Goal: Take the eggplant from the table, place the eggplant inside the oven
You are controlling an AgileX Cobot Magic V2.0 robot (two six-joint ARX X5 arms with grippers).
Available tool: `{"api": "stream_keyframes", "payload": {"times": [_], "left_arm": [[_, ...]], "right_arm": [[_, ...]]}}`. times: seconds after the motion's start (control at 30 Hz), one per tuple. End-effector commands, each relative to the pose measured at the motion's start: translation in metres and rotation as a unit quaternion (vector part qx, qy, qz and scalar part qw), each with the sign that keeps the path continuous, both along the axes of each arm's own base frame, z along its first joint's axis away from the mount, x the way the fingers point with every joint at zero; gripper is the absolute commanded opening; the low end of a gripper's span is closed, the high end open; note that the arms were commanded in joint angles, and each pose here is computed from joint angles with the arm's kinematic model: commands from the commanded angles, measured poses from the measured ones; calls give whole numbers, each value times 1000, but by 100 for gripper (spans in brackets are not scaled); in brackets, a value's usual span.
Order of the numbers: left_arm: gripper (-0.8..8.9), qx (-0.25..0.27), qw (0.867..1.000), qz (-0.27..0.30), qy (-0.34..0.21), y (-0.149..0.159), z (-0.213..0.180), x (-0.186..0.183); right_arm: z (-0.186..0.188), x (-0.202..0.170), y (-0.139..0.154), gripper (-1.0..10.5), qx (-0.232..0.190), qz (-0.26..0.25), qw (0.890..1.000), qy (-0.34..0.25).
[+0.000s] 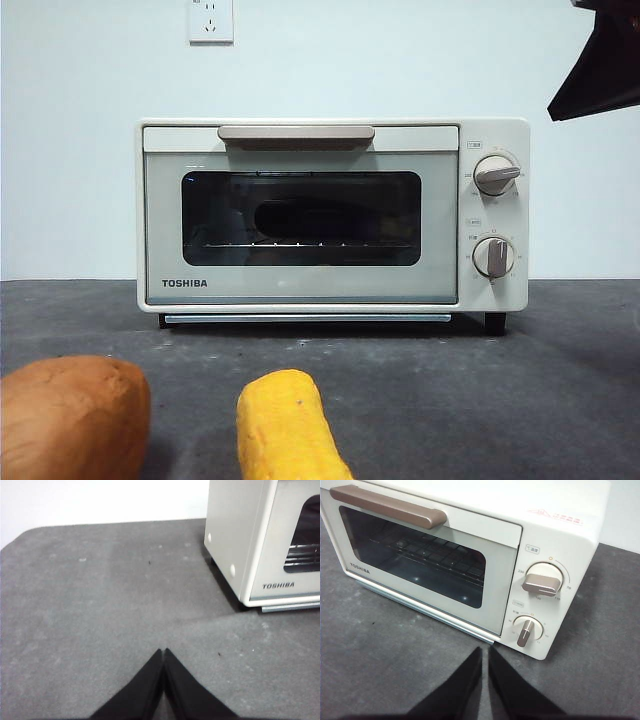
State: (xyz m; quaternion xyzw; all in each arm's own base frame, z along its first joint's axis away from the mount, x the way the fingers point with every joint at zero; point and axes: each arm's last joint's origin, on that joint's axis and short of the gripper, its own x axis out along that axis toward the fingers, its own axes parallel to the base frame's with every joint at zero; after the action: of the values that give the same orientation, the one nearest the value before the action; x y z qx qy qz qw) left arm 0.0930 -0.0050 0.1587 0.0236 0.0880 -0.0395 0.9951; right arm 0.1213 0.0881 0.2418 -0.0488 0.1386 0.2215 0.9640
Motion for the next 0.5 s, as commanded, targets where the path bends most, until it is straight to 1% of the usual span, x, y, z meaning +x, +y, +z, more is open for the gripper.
{"api": "stream_keyframes", "payload": {"times": [0.03, 0.5], "left_arm": [[8, 6, 1000, -2, -12, 0, 1, 1], [8, 6, 1000, -2, -15, 0, 2, 1]], "right_arm": [[2, 0, 1, 3, 6, 1, 1000, -3], [2, 0, 1, 3, 6, 1, 1000, -4]]}}
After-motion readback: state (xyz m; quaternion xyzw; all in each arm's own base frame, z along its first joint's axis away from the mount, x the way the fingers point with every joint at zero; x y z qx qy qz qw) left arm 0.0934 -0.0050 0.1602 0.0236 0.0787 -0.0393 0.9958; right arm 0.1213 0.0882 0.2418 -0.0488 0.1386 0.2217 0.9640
